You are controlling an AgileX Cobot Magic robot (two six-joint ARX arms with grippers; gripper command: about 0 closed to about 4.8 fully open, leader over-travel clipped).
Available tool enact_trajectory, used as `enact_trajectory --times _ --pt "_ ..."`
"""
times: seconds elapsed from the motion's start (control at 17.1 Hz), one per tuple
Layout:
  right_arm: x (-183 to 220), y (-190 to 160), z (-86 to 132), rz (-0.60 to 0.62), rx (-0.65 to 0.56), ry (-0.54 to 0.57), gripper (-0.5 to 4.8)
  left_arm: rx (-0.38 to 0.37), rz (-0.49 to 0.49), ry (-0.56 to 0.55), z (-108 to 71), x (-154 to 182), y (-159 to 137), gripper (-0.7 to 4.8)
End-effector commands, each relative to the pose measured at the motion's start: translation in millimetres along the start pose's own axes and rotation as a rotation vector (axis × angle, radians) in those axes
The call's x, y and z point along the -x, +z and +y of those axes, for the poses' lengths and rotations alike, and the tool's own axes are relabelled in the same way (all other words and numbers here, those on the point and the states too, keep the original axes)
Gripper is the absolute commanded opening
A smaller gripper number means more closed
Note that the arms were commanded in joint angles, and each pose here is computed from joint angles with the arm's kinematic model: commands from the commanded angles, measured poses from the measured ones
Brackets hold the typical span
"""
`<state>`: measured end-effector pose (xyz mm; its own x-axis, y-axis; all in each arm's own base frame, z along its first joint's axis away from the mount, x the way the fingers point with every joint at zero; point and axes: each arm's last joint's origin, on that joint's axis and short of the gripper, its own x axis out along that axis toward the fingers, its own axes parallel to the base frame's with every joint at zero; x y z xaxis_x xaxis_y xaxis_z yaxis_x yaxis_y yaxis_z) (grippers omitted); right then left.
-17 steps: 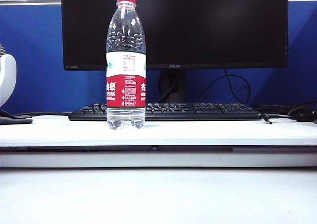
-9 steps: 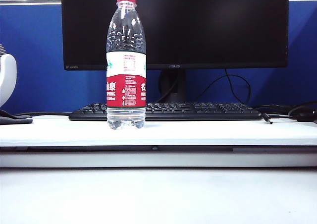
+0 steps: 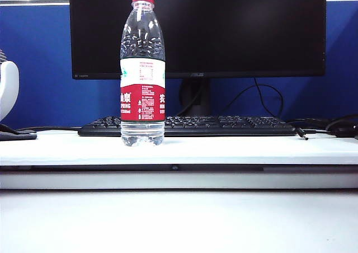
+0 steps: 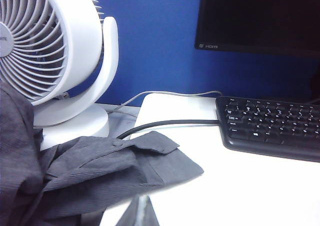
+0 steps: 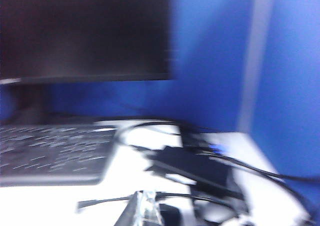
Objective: Unscrew the cap from the plastic bottle on the table.
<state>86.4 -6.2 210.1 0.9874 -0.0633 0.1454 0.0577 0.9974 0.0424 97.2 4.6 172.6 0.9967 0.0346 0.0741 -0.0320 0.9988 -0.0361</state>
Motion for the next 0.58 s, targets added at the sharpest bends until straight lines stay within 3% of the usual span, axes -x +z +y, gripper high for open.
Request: enact_trajectory --times 0.06,0.35,0.58 --pt "-1.0 -5.7 -2.3 0.003 -0.005 -0.013 -0.01 -0.004 -0.013 -0.002 0.1 0.2 1.2 -0.05" --pt "-4.3 -45.5 -4.3 0.133 -0.041 -0.025 -0.01 -0.004 -0.013 -0.002 0.1 0.2 1.2 -0.05" --pt "-4.9 -40.3 1.0 0.078 -0.034 -0.017 -0.01 -0.004 -0.013 -0.002 0.1 0.2 1.2 -0.05"
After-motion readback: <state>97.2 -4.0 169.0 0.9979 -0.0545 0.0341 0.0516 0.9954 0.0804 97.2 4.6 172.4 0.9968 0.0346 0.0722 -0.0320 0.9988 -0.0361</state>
